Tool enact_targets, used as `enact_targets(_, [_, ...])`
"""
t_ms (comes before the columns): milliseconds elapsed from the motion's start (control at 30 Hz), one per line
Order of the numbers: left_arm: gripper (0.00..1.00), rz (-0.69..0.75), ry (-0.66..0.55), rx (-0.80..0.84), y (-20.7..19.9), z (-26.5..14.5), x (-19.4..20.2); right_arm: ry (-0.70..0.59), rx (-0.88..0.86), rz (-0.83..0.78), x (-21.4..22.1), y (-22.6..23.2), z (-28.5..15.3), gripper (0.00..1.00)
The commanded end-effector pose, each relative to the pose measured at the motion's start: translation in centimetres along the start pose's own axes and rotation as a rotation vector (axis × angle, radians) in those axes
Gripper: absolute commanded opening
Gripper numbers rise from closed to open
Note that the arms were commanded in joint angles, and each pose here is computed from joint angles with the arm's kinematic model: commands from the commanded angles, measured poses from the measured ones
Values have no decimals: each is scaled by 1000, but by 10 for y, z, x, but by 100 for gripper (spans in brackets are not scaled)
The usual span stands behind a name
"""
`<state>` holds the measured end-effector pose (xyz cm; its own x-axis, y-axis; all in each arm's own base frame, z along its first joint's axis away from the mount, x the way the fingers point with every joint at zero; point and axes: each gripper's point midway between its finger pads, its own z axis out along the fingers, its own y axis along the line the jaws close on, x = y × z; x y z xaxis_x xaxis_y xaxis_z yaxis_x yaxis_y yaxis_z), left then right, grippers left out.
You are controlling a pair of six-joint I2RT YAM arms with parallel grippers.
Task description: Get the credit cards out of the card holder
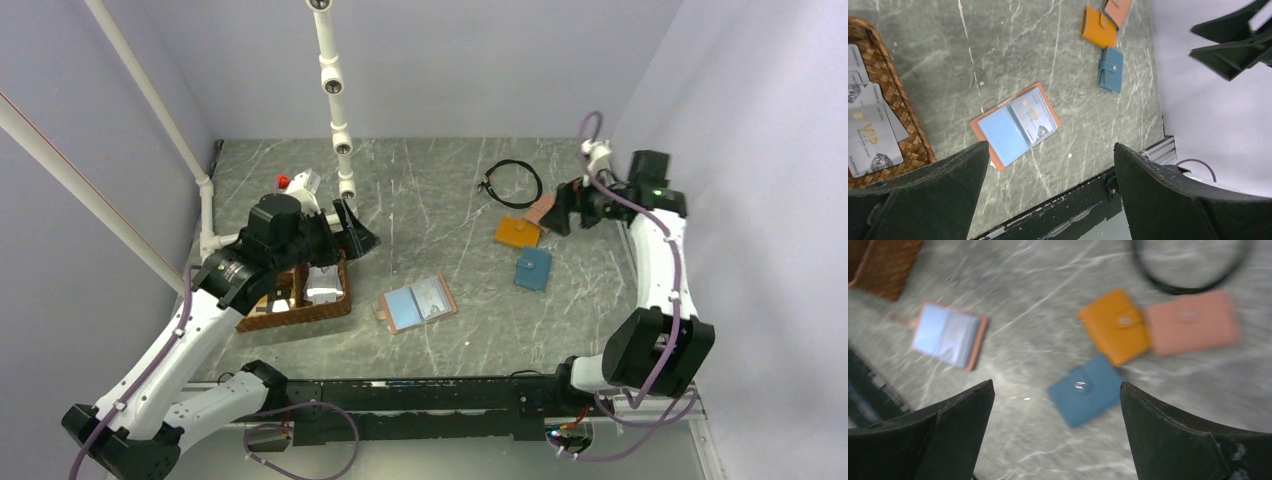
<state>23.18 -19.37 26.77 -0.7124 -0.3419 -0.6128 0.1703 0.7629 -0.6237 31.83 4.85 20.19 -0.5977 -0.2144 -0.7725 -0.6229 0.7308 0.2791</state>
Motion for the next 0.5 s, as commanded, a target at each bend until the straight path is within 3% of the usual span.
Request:
enact_targets(0, [100,23,-97,-6,-11,-17,-29,-108,345,88,-44,-46,-68,100])
enact_targets(100, [100,42,-100,-42,-8,-23,-33,-127,647,214,-51,-80,-107,100])
enact_targets(133, [100,49,-109,-54,-8,-26,-36,-136,661,219,-53,-79,-113,100])
enact_targets(467, [99,86,-157,-133,-2,-41,-53,-251,521,191,-69,-24,-118,100])
